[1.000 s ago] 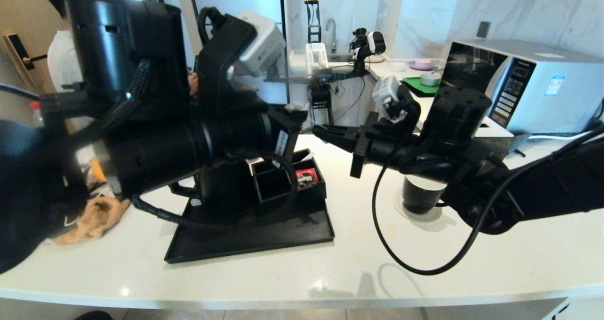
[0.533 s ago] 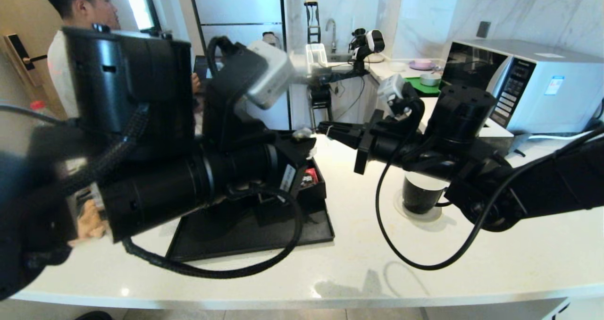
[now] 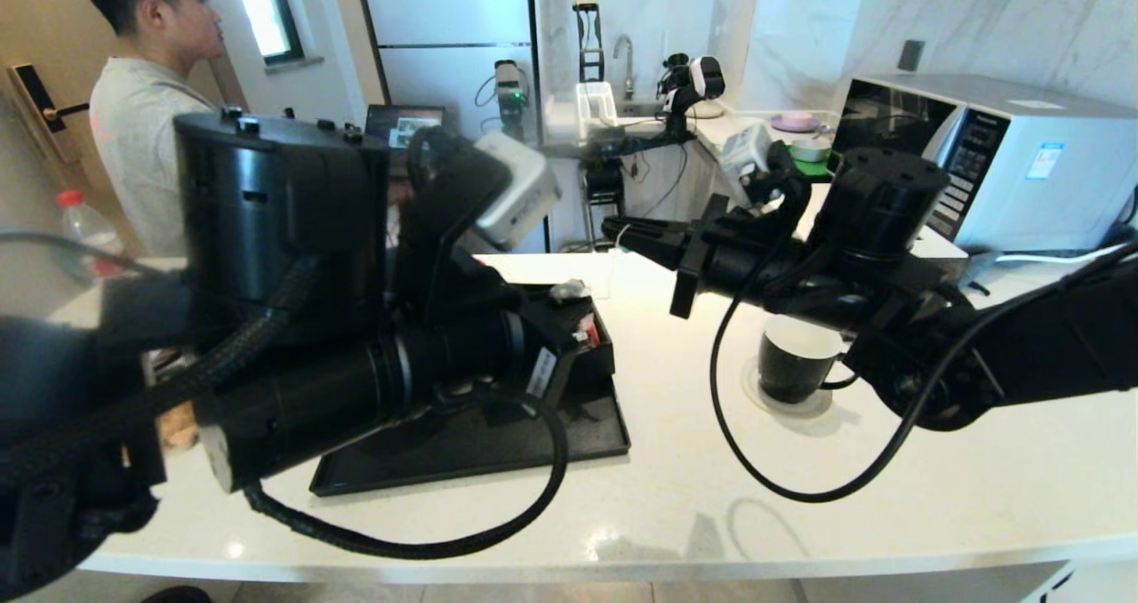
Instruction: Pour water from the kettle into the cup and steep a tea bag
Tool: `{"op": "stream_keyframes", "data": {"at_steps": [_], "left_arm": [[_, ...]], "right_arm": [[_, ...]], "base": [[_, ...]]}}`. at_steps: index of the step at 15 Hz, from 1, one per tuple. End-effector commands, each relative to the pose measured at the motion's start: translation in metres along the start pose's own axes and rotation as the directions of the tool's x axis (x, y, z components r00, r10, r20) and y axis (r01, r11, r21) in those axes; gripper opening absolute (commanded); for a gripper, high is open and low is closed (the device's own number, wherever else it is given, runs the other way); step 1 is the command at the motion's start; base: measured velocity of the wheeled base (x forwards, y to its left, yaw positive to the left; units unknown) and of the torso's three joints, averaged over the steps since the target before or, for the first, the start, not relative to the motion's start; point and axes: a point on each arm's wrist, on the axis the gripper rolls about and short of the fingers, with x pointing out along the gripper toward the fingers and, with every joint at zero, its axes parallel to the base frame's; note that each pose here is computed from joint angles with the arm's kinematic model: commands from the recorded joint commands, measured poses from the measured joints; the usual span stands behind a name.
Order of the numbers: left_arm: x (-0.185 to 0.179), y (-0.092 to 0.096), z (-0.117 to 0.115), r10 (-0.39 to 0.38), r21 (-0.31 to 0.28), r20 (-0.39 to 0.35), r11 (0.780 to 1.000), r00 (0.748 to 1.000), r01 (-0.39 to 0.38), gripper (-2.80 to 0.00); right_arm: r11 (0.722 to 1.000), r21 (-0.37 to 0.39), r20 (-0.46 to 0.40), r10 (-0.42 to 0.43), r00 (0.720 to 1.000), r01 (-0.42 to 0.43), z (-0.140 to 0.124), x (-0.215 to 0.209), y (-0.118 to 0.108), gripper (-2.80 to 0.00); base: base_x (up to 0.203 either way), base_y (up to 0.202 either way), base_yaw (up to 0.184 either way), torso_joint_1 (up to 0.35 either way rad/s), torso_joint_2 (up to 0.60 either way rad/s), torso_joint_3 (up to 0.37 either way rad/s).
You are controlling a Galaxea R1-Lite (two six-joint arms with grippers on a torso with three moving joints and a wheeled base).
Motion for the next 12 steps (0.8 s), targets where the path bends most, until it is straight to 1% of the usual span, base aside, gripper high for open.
{"op": "stream_keyframes", "data": {"at_steps": [1,2,4,6,7,9,12], "left_arm": [[0.003,-0.001,-0.002,0.000,0.002,-0.008,1.000,1.000,0.000,-2.22],[0.004,-0.001,-0.002,0.000,0.002,-0.010,1.000,1.000,0.000,0.00],[0.004,-0.001,-0.002,-0.001,0.002,-0.007,1.000,1.000,0.001,0.00],[0.004,0.000,0.001,0.004,-0.003,0.025,1.000,1.000,-0.004,0.00],[0.005,0.000,0.002,0.013,-0.005,0.040,1.000,0.999,-0.012,0.00],[0.005,0.000,0.000,0.053,-0.010,0.029,0.999,0.998,-0.053,0.00],[0.004,0.001,0.001,0.074,-0.011,0.029,0.997,0.997,-0.074,0.00]], "right_arm": [[1.000,-0.010,0.013,0.003,1.000,-0.002,0.005,-0.001,0.000,-2.80],[1.000,-0.011,0.015,0.002,1.000,-0.002,0.006,-0.001,0.001,-2.80],[1.000,-0.013,0.017,0.002,1.000,-0.002,0.007,-0.002,0.001,-2.80],[1.000,-0.016,0.022,0.001,1.000,-0.001,0.010,-0.003,0.001,-2.80],[1.000,-0.018,0.024,0.001,1.000,-0.001,0.013,-0.004,0.002,-2.80],[1.000,-0.021,0.029,-0.001,1.000,0.001,0.017,-0.007,0.003,-2.80],[0.997,-0.035,0.048,-0.067,0.997,0.069,0.033,-0.014,0.003,-2.80]], "base": [[0.000,0.000,0.000,0.000,0.00,0.000],[0.000,0.000,0.000,0.000,0.00,0.000],[0.000,0.000,0.000,0.000,0.00,0.000],[0.000,0.000,0.000,0.000,0.00,0.000],[0.000,0.000,0.000,0.000,0.00,0.000],[0.000,0.000,0.000,0.000,0.00,0.000],[0.000,0.000,0.000,0.000,0.00,0.000]]}}
